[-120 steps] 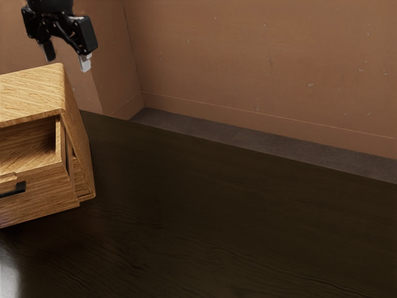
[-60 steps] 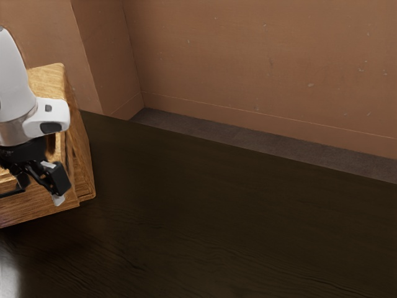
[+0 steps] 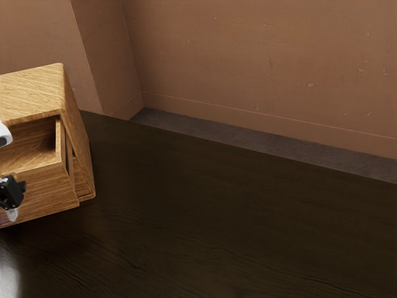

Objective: Push the drawer handle with one arm to close the drawer

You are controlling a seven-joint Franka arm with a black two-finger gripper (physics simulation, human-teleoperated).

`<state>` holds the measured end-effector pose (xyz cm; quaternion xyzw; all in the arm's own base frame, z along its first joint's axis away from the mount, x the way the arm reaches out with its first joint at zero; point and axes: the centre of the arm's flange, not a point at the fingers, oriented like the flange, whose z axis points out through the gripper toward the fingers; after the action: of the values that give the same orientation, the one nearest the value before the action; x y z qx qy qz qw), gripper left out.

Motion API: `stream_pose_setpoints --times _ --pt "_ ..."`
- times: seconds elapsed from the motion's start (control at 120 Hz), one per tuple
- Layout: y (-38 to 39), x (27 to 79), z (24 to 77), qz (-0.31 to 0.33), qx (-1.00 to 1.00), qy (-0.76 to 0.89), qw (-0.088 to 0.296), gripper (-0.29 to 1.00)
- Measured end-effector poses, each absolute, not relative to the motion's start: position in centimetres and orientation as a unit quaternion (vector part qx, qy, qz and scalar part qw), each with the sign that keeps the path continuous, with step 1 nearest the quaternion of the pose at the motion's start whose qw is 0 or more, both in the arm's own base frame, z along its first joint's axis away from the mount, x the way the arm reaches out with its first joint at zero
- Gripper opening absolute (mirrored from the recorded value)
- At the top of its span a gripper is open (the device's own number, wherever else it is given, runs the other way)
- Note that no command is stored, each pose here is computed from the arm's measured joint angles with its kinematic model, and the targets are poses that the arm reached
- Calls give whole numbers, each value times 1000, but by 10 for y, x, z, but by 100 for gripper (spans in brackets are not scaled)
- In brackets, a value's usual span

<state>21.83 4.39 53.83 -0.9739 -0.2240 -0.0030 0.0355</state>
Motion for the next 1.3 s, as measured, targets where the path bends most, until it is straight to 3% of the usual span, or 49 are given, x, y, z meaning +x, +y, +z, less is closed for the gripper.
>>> stream_pose_setpoints --times 0.083,0.333,0.525,0.783,1.3 --pt "47 216 536 4 -972 -233 34 61" --pt "65 225 533 19 -966 -258 17 20" --pt "74 242 533 28 -963 -268 8 2" --pt "89 260 533 22 -959 -284 5 -6" --pt "119 286 519 11 -951 -309 6 -8"
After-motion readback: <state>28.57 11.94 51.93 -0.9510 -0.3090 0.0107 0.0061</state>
